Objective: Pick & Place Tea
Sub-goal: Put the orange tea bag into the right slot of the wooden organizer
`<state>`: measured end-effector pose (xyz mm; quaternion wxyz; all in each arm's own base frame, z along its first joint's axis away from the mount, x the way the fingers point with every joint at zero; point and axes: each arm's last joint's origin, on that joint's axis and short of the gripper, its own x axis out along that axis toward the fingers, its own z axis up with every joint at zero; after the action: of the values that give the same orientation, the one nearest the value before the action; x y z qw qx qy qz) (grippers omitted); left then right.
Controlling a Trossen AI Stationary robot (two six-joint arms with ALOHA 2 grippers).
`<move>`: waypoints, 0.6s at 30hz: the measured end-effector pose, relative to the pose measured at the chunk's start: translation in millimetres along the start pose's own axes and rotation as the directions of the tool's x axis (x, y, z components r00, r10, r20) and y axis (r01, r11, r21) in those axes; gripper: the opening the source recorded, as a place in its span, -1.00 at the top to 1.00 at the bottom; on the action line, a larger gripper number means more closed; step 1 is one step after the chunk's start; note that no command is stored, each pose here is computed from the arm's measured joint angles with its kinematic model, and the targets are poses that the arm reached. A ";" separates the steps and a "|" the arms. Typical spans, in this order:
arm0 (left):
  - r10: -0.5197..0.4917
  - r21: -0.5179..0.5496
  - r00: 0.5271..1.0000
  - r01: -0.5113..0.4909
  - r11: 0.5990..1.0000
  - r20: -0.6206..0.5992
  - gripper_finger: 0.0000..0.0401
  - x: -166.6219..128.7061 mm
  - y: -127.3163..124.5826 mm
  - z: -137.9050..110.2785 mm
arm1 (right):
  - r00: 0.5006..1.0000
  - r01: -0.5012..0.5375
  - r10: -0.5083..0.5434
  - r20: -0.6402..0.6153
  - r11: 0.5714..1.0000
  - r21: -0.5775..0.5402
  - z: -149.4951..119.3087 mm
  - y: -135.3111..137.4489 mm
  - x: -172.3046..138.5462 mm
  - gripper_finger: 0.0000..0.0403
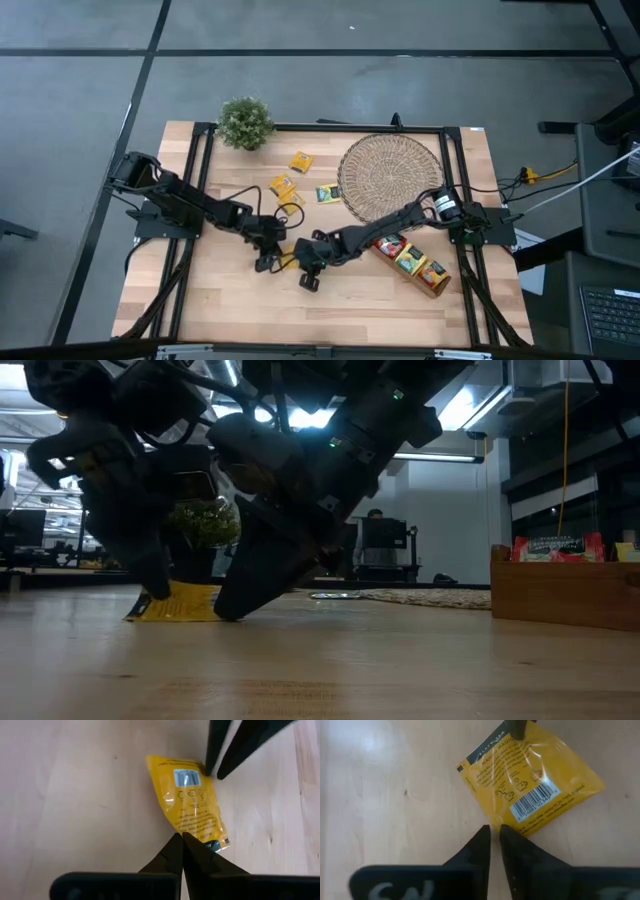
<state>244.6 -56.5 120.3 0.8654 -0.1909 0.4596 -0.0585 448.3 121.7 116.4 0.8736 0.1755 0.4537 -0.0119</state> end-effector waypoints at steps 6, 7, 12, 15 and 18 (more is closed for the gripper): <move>0.011 0.069 0.999 -0.008 0.998 -0.039 0.99 1.1 -6.5 -7.4 | 0.997 -0.077 0.077 -0.020 0.997 -0.017 1.3 1.9 0.0 0.57; 0.016 0.080 0.999 -0.012 0.997 -0.040 0.99 0.9 -7.8 -8.3 | 0.996 -0.090 0.089 -0.024 0.996 -0.018 1.5 2.0 0.0 0.54; 0.098 0.136 0.994 -0.091 0.987 -0.046 0.99 -11.9 -15.8 -15.5 | 0.990 -0.133 0.131 -0.045 0.990 -0.039 2.9 5.2 -7.6 0.45; 0.131 0.186 0.991 -0.128 0.974 -0.004 0.99 -26.3 -25.0 -17.7 | 0.989 -0.149 0.147 -0.023 0.986 -0.078 9.2 9.6 -19.2 0.45; 0.117 0.264 0.991 -0.128 0.956 0.057 0.99 -41.0 -37.9 -19.8 | 0.987 -0.160 0.158 -0.027 0.981 -0.110 13.1 12.0 -30.8 0.46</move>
<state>207.8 -85.5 156.6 0.8943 -0.0448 0.4408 -0.0622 442.7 124.5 151.4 0.8762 0.1618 0.4459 0.0849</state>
